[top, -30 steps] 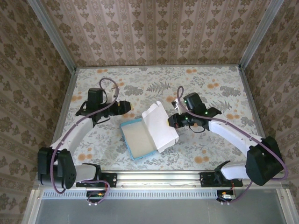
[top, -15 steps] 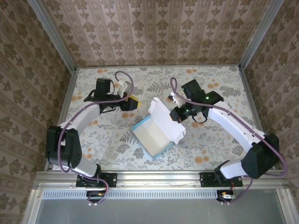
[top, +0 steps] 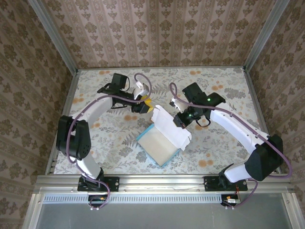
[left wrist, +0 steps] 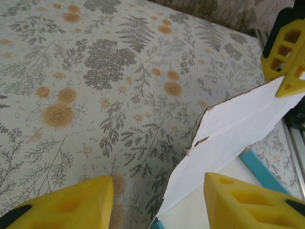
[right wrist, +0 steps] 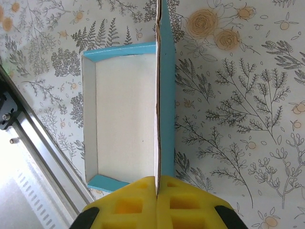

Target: Fold the paper box

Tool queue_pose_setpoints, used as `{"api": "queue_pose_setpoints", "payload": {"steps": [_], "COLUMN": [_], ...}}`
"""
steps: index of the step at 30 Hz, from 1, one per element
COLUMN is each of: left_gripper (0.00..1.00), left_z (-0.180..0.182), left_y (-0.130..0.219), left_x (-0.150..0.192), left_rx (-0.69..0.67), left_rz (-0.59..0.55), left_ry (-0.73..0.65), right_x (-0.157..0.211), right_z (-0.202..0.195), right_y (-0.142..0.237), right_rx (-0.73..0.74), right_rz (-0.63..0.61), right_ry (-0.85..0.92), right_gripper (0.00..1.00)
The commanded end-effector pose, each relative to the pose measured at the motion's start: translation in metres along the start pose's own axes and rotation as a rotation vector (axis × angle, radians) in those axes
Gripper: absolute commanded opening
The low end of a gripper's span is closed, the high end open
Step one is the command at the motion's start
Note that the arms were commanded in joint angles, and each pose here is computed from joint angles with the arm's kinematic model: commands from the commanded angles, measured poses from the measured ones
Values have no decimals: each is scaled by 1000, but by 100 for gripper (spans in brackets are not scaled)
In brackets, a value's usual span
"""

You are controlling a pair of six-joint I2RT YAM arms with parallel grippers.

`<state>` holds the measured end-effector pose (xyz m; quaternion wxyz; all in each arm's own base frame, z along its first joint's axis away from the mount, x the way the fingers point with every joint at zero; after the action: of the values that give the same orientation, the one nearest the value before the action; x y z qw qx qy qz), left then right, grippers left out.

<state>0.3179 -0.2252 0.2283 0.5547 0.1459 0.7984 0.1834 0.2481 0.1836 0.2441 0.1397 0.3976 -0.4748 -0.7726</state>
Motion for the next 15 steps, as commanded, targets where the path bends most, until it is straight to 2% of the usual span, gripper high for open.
{"api": "queue_pose_setpoints", "payload": {"steps": [1, 8, 11, 15], "left_gripper": [49, 45, 33, 29], "left_z": [-13, -10, -18, -15], "left_y": [-10, -21, -31, -34], "left_x": [5, 9, 9, 12], "left_rx": [74, 132, 173, 165], "left_rz": [62, 127, 172, 211], "left_ry": [-99, -86, -102, -93], "right_x": [1, 2, 2, 2], "right_z": [0, -1, -2, -3], "right_y": [-1, -3, -3, -3], "right_rx": [17, 33, 42, 52], "right_rz": [34, 38, 42, 41], "right_ry": [22, 26, 26, 25], "right_gripper": [5, 5, 5, 4]}}
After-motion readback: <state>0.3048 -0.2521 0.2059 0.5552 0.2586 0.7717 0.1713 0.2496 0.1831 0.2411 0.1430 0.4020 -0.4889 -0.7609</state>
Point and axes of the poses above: each hand's point on the last joint's axis, 136 mm out from that joint toward the fingers, its own y axis back along the fingers, its own z axis along the line the jaws close on, x = y × z, the point moved 7 cm from there along y, back along the fingers, and after that the axes turned 7 degrees about y, right-handed, at the moved point
